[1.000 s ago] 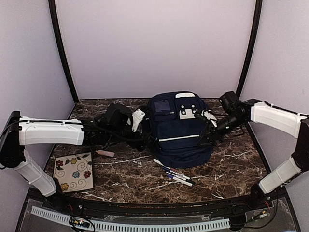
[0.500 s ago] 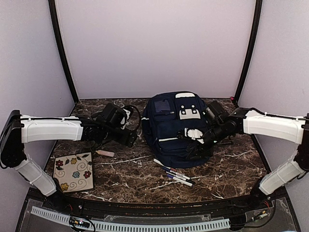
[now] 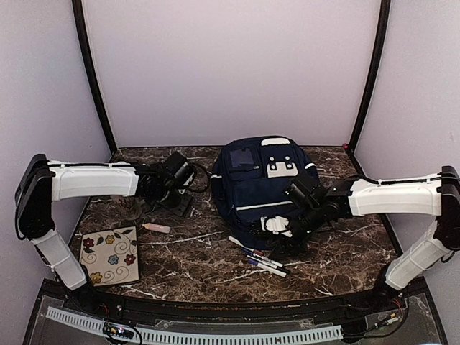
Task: Pack the student bag
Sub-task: Move the pen to the center of the board.
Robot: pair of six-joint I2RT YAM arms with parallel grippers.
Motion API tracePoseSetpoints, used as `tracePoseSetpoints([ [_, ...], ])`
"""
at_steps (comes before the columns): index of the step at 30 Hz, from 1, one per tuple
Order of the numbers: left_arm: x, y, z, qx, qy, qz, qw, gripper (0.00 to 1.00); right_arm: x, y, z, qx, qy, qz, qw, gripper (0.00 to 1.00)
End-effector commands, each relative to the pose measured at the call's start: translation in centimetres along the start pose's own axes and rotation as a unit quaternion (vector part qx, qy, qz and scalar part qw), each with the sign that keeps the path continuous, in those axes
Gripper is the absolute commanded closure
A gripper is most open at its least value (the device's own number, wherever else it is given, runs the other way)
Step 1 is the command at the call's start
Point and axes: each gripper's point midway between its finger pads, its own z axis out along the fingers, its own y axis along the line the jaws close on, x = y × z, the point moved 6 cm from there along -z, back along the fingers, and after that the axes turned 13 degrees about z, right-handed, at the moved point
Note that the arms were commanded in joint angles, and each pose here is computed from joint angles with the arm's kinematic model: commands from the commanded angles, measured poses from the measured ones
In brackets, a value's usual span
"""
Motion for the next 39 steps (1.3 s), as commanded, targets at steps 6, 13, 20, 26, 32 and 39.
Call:
tracePoseSetpoints([
  [6, 5.8, 0.5, 0.2, 0.022, 0.145, 0.127, 0.981, 0.24, 0.1, -0.9, 0.2, 0.047, -0.011, -0.010, 0.999, 0.58],
  [13, 7.2, 1.7, 1.2, 0.041, 0.189, 0.118, 0.974, 0.20, 0.4, -1.2, 0.1, 0.064, -0.004, -0.013, 0.998, 0.58],
  [20, 8.6, 1.7, 3.0, 0.042, 0.228, 0.131, 0.964, 0.23, 0.5, -1.3, 0.1, 0.067, -0.001, -0.016, 0.998, 0.59],
  [26, 9.1, 1.5, 5.1, 0.027, 0.275, 0.126, 0.953, 0.28, 0.7, -1.4, 0.1, 0.072, 0.002, -0.018, 0.997, 0.61],
  [32, 9.3, 0.5, 5.7, 0.056, 0.274, 0.114, 0.953, 0.41, 0.9, -1.6, 0.3, 0.079, 0.010, -0.018, 0.997, 0.63],
  [39, 10.2, 0.0, 5.6, 0.076, 0.280, 0.103, 0.952, 0.53, 1.1, -1.9, 0.8, 0.081, 0.021, -0.016, 0.996, 0.66],
])
